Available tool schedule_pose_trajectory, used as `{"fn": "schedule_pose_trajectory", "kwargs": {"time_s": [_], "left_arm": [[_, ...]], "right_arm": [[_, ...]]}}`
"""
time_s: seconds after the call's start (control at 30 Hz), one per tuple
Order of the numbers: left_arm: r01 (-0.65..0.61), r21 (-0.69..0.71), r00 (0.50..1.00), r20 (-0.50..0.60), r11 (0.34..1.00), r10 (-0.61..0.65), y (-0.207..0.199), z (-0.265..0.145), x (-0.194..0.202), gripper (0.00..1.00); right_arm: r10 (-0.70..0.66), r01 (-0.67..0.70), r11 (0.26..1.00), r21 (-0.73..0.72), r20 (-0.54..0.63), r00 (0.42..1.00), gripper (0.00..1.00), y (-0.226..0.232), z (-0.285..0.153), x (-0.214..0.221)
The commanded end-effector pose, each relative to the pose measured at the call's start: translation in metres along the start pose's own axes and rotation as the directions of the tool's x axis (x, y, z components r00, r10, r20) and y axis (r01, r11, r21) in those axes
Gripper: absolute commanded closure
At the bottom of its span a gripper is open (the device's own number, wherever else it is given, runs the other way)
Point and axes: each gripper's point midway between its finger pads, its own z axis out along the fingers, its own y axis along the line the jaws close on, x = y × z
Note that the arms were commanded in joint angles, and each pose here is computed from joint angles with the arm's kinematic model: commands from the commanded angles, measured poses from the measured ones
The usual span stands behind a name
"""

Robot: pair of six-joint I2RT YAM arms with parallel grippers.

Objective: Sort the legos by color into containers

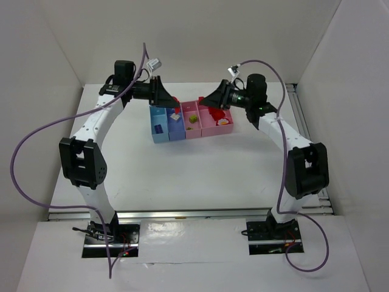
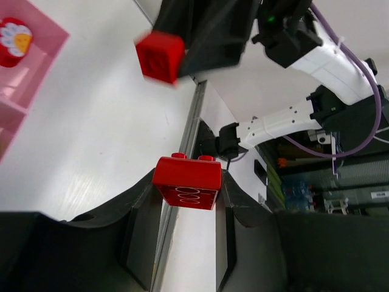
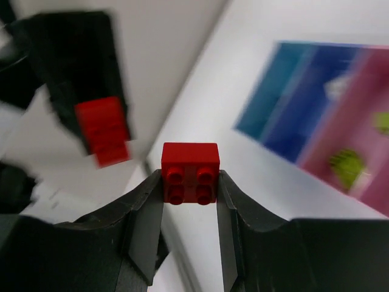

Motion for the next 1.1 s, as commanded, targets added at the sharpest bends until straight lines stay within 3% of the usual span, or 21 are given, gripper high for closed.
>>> {"fn": "schedule_pose_trajectory", "kwargs": {"time_s": [0.0, 0.07, 0.1, 0.17, 0.4, 0.53, 0.57, 0.7, 0.97, 1.07], "left_arm": [[-0.026, -0.005, 0.999, 0.027, 1.000, 0.026, 0.002, -0.008, -0.012, 1.00], [0.010, -0.040, 0.999, 0.040, 0.999, -0.009, 0.012, -0.007, -0.014, 1.00], [0.034, -0.066, 0.999, 0.043, 0.997, -0.032, 0.019, 0.000, -0.014, 1.00], [0.033, -0.095, 0.998, 0.049, 0.995, -0.029, 0.023, 0.005, -0.014, 1.00], [0.129, -0.206, 0.991, 0.051, 0.970, -0.121, 0.051, 0.030, -0.002, 1.00], [0.162, -0.309, 0.987, 0.053, 0.937, -0.153, 0.073, 0.049, 0.000, 1.00], [0.169, -0.316, 0.986, 0.054, 0.933, -0.160, 0.073, 0.052, 0.001, 1.00], [0.164, -0.348, 0.986, 0.063, 0.923, -0.152, 0.082, 0.069, 0.002, 1.00], [0.151, -0.410, 0.988, 0.097, 0.899, -0.121, 0.108, 0.102, -0.024, 1.00], [0.182, -0.475, 0.983, 0.120, 0.861, -0.142, 0.143, 0.117, -0.024, 1.00]], "right_arm": [[-0.024, 0.005, 0.901, 0.433, 0.037, 0.999, 0.93, -0.069, -0.029, -0.006], [-0.018, -0.018, 0.834, 0.552, 0.059, 0.998, 0.93, -0.096, -0.035, -0.011], [-0.022, -0.031, 0.759, 0.651, 0.074, 0.997, 0.93, -0.118, -0.046, -0.011], [-0.011, -0.038, 0.692, 0.721, 0.063, 0.998, 0.91, -0.145, -0.050, -0.009], [-0.037, 0.029, 0.590, 0.807, -0.009, 0.999, 0.89, -0.195, -0.037, -0.008], [-0.030, 0.055, 0.585, 0.809, -0.046, 0.999, 0.70, -0.211, -0.028, 0.001], [-0.048, 0.063, 0.597, 0.800, -0.043, 0.998, 0.45, -0.207, -0.020, -0.006], [-0.043, 0.076, 0.589, 0.805, -0.063, 0.997, 0.16, -0.198, -0.022, -0.004], [-0.186, 0.018, 0.494, 0.869, 0.085, 0.979, 0.15, -0.153, -0.088, -0.045], [-0.198, -0.012, 0.448, 0.894, 0.112, 0.974, 0.15, -0.140, -0.124, -0.040]]}}
